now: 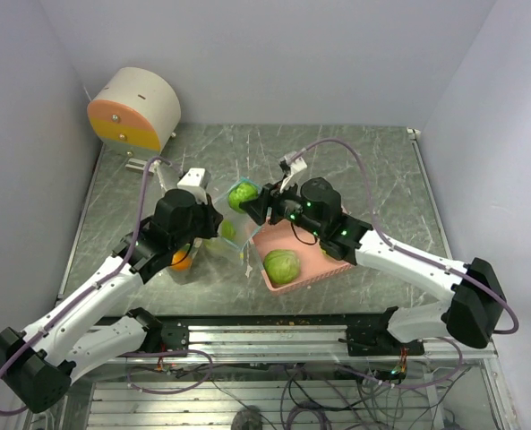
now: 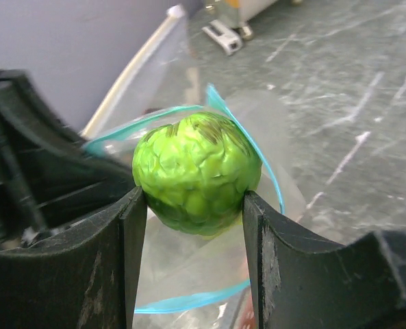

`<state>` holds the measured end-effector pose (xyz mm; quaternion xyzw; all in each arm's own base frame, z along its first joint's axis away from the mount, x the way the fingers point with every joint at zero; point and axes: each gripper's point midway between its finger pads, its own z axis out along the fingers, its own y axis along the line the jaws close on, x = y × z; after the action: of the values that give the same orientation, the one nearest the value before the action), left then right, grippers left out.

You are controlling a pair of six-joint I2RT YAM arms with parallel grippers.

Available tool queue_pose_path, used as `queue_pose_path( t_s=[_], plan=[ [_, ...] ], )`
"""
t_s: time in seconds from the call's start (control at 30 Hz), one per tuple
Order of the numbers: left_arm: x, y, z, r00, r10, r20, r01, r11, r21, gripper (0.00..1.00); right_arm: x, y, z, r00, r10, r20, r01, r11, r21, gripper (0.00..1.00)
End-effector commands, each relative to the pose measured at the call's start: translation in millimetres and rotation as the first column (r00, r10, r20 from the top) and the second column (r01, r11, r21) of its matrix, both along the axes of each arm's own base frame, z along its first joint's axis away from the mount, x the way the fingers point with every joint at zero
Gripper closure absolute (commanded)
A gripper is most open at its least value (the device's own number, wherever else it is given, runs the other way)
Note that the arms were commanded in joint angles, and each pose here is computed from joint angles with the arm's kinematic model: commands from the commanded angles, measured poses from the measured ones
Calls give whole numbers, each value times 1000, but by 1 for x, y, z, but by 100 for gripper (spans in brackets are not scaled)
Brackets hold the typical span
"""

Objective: Place the food in the zip-top bag and seal the zipper
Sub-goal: Place the fake vegetable in the zipper food storage bag.

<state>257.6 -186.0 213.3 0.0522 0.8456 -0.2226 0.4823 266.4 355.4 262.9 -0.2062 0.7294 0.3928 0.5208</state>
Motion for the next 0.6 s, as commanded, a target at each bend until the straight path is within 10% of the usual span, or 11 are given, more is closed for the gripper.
queue_pose_path(
  t_s=[0.0, 0.23, 0.57],
  plan=[
    [0, 2, 29, 998, 2, 58, -1, 1000, -20, 93, 39, -17, 5, 975, -215, 48, 217, 975, -38, 55],
    [4, -4, 27, 999, -13, 50, 14, 1000, -21, 93, 38, 3, 10, 984, -166, 65, 169, 985, -40, 1],
    [10, -12, 8, 1000, -22, 19, 22, 1000, -15, 93, 5, -48, 57, 968, -234, 92, 233, 972, 24, 0]
  ],
)
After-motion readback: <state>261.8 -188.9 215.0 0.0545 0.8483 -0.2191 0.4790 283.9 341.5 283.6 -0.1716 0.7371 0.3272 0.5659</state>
